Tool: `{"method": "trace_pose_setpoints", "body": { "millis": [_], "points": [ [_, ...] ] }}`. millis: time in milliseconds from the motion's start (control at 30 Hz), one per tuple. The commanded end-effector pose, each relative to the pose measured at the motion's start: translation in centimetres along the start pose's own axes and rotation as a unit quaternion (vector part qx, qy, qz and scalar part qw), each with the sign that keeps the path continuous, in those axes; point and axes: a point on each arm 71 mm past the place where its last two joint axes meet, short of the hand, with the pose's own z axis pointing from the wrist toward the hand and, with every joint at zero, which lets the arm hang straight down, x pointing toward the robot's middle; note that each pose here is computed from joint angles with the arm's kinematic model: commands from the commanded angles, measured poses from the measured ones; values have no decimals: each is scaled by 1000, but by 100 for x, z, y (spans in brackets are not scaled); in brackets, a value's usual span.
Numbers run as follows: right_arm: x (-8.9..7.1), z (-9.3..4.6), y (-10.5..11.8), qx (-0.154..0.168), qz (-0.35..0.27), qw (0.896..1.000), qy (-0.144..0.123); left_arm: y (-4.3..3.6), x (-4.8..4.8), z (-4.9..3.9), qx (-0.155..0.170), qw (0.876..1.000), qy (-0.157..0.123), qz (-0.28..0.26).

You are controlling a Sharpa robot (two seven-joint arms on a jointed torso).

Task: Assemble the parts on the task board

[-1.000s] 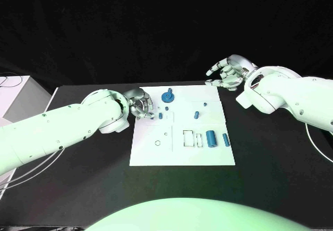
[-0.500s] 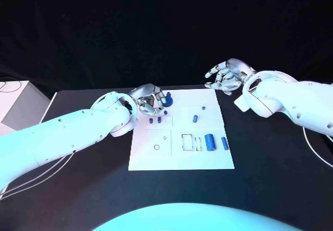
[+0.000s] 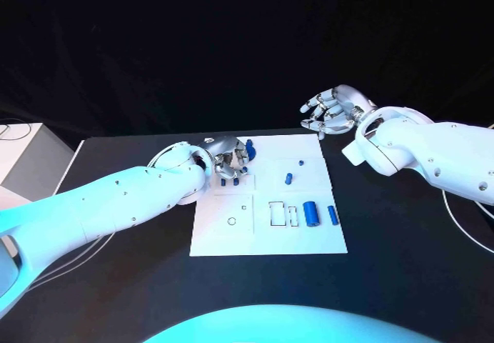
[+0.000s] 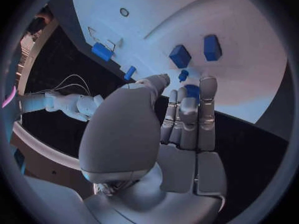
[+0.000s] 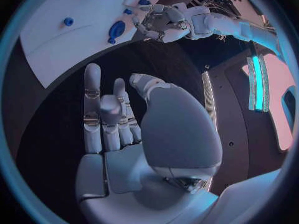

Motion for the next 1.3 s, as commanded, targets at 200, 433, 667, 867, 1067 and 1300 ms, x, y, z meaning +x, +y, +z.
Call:
{"method": "trace_pose_setpoints", "body": {
  "millis": [200,433,667,867,1067,1300],
  "points": [
    [4,6,34,-18,3,1000,-7,-47,40,63,4,999,27,39],
    [8,6,41,-19,2,1000,-7,-61,34,97,1,999,22,44],
    [12,4,44,-18,2,1000,-6,-58,25,116,-6,999,20,46],
    [15,2,46,-18,2,1000,-5,-67,26,137,-8,999,23,47],
    [17,0,48,-18,1,1000,-4,-74,36,158,-10,999,26,46],
    [22,-1,51,-18,1,1000,-3,-76,66,176,-11,998,33,45]
  ]
}}
